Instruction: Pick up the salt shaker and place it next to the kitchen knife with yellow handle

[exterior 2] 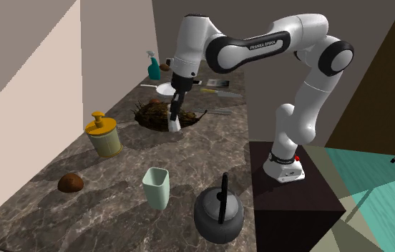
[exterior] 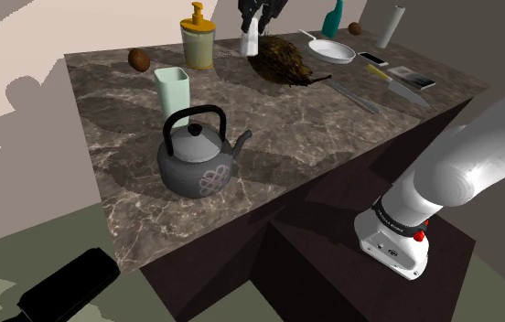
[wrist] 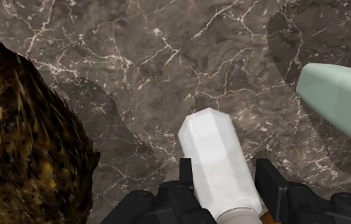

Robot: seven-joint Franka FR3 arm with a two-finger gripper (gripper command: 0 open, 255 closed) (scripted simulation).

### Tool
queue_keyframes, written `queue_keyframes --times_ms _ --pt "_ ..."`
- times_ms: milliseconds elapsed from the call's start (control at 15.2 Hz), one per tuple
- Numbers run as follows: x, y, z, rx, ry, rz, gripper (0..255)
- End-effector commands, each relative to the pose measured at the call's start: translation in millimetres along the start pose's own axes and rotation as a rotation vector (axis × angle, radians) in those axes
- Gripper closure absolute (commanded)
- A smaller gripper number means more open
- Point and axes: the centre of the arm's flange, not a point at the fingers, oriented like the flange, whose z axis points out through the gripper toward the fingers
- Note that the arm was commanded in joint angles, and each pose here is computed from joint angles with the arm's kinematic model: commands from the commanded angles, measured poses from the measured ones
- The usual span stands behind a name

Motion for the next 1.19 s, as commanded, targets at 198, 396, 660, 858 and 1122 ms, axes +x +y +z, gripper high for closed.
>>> queue_keyframes --times_ms 198,396,660,858,1122 --pt "-17.7 47.9 -13.8 0.0 0.0 0.0 255" --pt "-31.7 84.1 -21.9 0.0 0.0 0.0 255" --pt "-50.3 132.3 -32.6 0.0 0.0 0.0 255" --pt "-64.2 168.5 -40.7 0.0 0.0 0.0 255" --pt "-82.8 216.8 -51.5 0.0 0.0 0.0 255"
